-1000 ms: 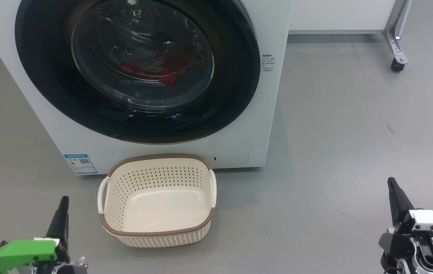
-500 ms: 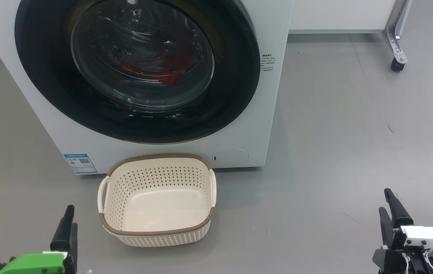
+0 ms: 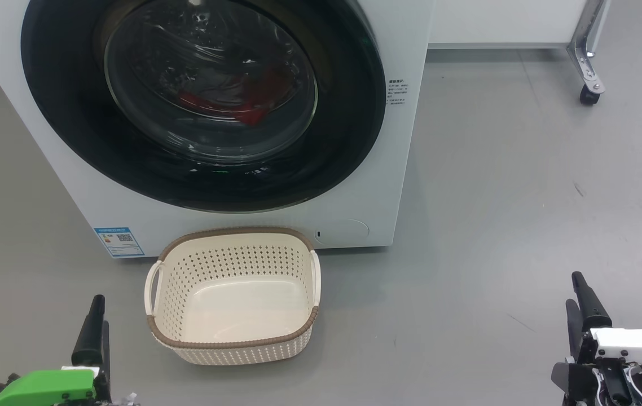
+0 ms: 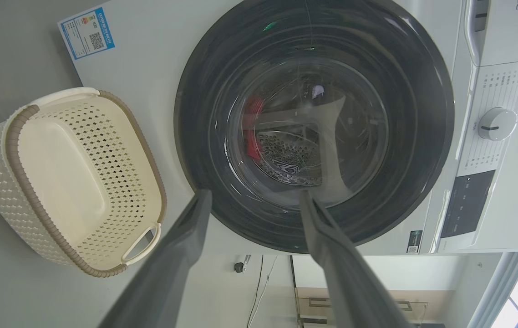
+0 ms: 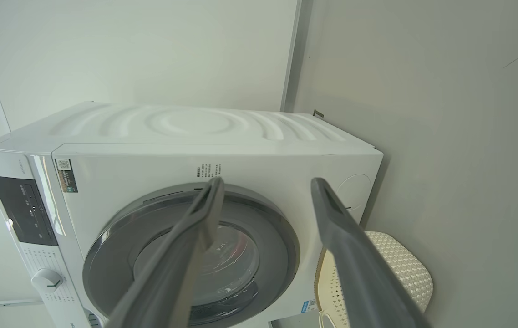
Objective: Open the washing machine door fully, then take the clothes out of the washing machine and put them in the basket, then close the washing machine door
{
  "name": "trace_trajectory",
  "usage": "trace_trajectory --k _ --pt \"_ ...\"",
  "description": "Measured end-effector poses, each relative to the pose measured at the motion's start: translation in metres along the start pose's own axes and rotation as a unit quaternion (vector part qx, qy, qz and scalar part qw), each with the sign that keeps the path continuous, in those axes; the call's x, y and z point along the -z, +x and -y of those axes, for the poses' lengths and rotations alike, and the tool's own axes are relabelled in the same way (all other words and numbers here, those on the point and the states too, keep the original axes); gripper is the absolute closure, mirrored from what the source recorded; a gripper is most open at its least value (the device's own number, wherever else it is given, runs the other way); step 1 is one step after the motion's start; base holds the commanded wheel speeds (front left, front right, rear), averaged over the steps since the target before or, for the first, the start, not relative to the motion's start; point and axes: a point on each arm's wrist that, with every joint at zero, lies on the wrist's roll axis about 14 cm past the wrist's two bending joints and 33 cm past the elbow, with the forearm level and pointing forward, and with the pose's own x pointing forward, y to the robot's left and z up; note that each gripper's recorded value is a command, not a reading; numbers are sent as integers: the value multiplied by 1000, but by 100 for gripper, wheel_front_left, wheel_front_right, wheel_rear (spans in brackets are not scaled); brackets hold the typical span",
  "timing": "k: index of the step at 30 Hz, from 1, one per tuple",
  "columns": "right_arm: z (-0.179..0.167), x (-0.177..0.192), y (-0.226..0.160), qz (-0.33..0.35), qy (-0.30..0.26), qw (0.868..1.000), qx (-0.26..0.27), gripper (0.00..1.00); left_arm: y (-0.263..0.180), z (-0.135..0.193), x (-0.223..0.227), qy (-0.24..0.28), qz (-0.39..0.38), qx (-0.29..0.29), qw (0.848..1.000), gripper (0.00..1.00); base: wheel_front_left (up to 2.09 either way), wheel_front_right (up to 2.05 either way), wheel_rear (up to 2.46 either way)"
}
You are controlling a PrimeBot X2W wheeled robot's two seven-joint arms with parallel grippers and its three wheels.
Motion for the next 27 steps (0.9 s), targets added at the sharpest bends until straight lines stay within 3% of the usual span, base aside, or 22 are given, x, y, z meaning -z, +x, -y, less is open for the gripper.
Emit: trace_trajectory --k 9,17,27 --pt "-8 0 4 0 -56 998 -11 0 3 13 -1 37 7 20 999 0 0 0 0" --pt "-18 4 9 -10 -130 991 -27 0 5 25 -2 108 8 39 993 0 0 0 0" --pt "-33 7 14 -21 -259 964 -56 0 5 36 -2 229 1 59 972 0 0 0 0"
